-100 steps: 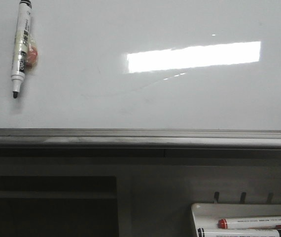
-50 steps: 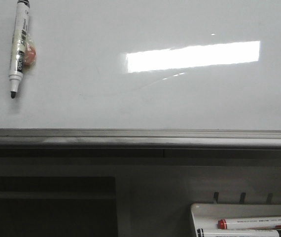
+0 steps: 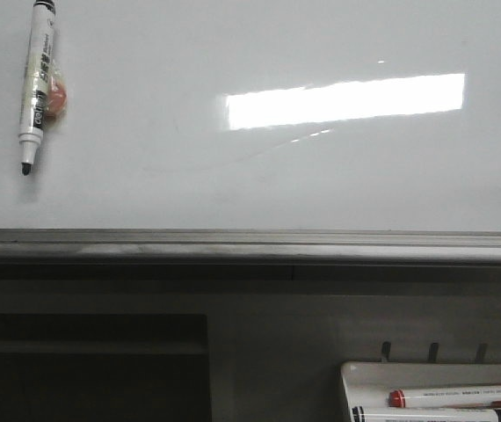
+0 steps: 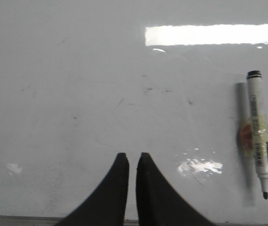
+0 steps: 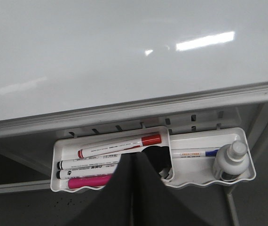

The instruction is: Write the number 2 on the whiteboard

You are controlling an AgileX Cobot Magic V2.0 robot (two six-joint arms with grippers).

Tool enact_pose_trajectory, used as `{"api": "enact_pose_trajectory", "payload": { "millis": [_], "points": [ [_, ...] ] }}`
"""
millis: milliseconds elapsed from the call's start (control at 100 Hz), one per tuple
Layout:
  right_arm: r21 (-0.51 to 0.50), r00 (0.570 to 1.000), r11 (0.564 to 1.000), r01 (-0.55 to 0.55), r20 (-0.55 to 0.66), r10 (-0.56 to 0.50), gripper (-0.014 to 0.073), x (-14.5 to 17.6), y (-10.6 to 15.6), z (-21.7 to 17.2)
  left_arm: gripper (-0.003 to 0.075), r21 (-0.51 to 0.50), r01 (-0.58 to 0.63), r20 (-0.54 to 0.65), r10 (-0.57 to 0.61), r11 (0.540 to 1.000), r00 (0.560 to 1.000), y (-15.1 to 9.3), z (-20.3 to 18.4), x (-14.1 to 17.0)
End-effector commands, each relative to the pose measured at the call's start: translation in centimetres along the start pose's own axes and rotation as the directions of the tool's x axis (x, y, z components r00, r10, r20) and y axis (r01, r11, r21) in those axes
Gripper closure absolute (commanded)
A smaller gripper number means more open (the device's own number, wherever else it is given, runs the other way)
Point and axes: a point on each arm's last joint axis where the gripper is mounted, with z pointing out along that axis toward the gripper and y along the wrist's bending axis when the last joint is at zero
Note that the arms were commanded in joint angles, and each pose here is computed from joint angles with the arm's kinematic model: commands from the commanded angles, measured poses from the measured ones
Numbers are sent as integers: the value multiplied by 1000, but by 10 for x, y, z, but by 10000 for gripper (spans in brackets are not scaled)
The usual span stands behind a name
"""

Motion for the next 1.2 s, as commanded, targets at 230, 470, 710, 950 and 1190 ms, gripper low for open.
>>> {"api": "enact_pose_trajectory", "payload": {
  "millis": [230,470,710,950,1190],
  "points": [
    [-159,964,951,265,83,-254,666,-10,16,-4,300,212,32,199,-75,977,977,-16,-4,-27],
    [-233,887,862,449,230,-400,666,-17,27,-7,279,432,37,179,-126,901,976,-36,3,-19],
    [-253,886,856,450,249,-392,666,-18,29,-8,279,500,-22,69,-14,866,997,-62,34,-1],
    [-289,903,863,414,252,-348,666,-18,31,-9,279,458,21,30,-39,889,999,-78,73,6],
    [-286,901,864,413,265,-343,666,-19,32,-9,279,416,44,-38,-31,908,999,-92,108,21]
  ]
}}
